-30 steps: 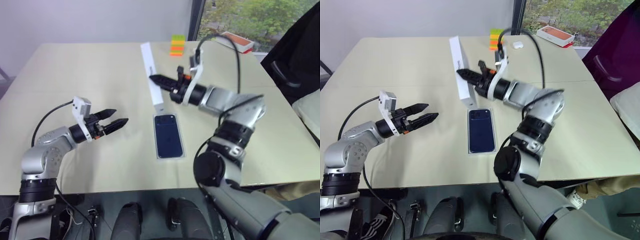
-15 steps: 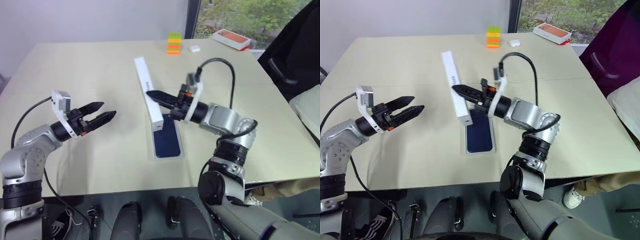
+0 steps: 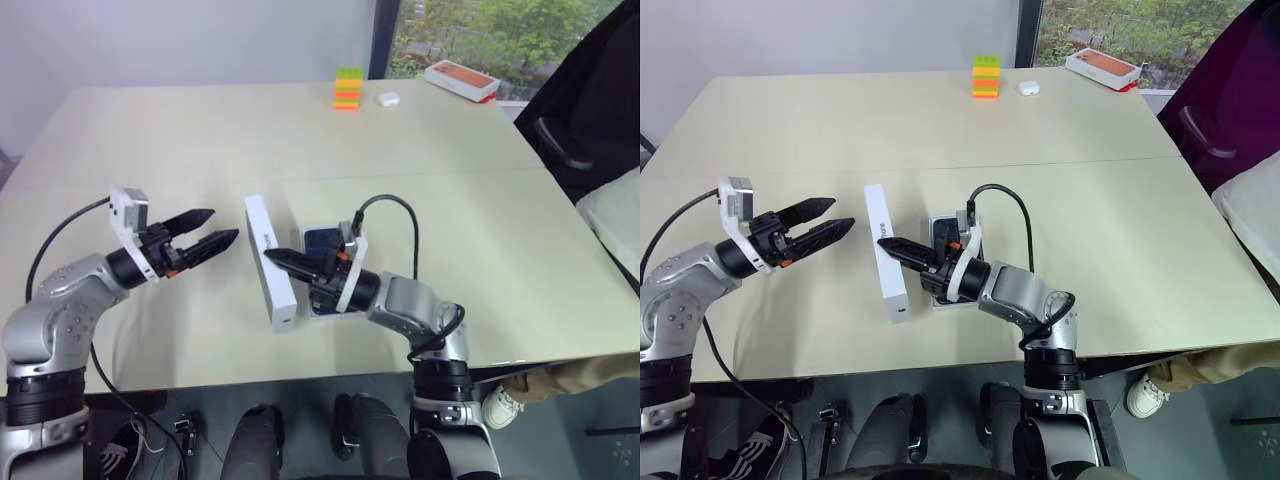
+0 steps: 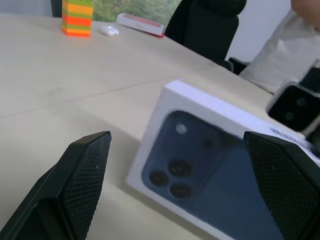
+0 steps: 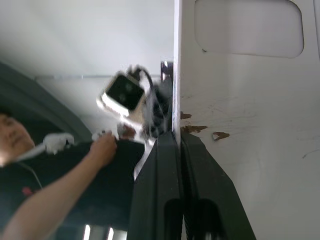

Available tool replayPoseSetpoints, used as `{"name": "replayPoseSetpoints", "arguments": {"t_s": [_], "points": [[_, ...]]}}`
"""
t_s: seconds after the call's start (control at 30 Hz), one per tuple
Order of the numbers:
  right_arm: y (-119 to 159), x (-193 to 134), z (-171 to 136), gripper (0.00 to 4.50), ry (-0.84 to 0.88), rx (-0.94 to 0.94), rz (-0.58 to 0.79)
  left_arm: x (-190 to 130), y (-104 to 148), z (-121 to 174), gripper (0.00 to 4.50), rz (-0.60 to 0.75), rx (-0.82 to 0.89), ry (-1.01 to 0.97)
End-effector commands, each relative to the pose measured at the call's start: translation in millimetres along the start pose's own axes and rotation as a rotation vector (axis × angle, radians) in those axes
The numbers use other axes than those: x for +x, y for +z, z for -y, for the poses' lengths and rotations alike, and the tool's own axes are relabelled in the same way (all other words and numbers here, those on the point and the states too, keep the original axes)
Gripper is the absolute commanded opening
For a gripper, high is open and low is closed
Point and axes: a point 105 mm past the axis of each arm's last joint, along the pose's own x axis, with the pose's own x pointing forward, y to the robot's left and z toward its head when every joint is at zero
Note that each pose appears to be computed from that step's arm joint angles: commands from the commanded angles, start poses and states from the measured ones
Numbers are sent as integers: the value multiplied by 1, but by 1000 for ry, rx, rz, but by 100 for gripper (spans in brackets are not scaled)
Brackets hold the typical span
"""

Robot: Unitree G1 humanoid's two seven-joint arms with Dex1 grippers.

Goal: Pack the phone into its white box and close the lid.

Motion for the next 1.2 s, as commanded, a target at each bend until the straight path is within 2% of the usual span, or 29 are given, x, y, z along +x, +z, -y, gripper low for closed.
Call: {"name": "replayPoseSetpoints", "arguments": {"t_s": [0.03, 0.13, 0.23, 0.47, 0.5, 0.77, 0.9, 1.0, 1.1, 1.2], "points": [[-1, -2, -8, 5, 41, -1, 5, 1, 2, 10, 450, 12, 29, -31], [1, -3, -4, 5, 26, 6, 16, 2, -6, 13, 450, -5, 16, -35], [1, -4, 1, 0, 4, 10, 15, 3, -16, 15, 377, -21, -27, -49], [6, -9, 7, 0, -9, 8, 29, 23, -33, 23, 29, -9, -37, -60], [7, -10, 7, 0, -11, 6, 32, 26, -34, 25, 5, -4, -36, -63], [10, -13, 11, 0, -24, -16, 53, 42, -41, 33, 5, 8, -6, -78], [15, -19, 10, 128, -38, -73, 69, 47, -45, 36, 0, 4, -16, -90], [28, -26, 6, 283, -65, -148, 91, 48, -49, 37, 0, -4, -16, -96], [35, -38, 3, 437, -118, -305, 50, 48, -51, 38, 0, -8, -31, -99], [48, -55, -8, 444, -155, -501, 7, 51, -55, 40, 0, -13, -30, -104]]}}
